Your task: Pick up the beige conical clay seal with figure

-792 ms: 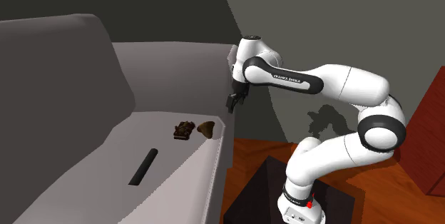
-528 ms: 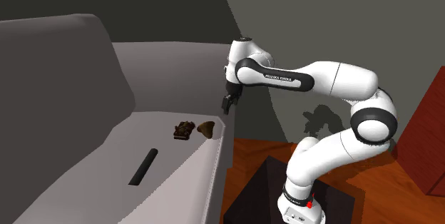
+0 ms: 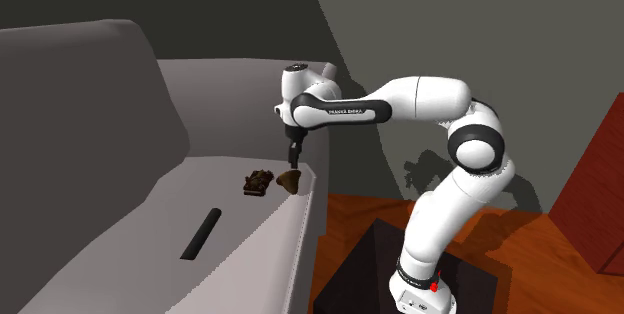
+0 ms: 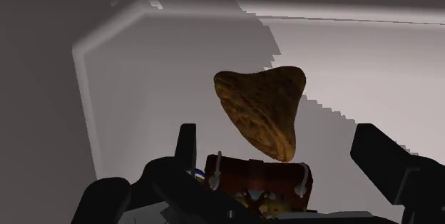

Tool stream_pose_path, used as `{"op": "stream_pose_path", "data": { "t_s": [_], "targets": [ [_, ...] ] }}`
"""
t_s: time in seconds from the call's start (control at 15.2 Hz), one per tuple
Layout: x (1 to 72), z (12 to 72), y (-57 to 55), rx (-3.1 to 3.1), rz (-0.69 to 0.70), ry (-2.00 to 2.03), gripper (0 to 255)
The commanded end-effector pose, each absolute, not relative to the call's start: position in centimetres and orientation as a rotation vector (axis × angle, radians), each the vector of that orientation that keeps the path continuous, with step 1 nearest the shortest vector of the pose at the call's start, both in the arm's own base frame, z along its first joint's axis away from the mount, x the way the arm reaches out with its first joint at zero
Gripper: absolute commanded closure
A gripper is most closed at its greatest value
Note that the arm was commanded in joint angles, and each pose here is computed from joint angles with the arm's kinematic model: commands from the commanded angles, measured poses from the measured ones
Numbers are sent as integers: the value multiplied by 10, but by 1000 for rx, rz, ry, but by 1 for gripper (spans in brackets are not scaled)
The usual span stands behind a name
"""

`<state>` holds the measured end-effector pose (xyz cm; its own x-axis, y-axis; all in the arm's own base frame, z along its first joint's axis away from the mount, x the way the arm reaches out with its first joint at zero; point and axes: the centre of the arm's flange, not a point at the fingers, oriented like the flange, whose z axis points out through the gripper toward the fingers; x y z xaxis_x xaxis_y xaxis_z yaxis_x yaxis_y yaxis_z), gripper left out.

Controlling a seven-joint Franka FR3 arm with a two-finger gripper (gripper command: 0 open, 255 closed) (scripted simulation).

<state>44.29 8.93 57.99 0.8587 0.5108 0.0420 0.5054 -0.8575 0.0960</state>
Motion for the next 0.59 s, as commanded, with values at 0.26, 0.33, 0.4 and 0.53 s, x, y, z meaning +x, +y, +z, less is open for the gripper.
{"op": "stream_pose_path", "data": {
  "t_s": [0.26, 0.33, 0.4, 0.53],
  "targets": [
    [473, 550, 121, 2853, 43, 1035, 0],
    [473, 544, 121, 2853, 43, 1035, 0],
    [473, 539, 121, 2853, 43, 1035, 0],
    [473, 528, 121, 2853, 43, 1035, 0]
  ]
}}
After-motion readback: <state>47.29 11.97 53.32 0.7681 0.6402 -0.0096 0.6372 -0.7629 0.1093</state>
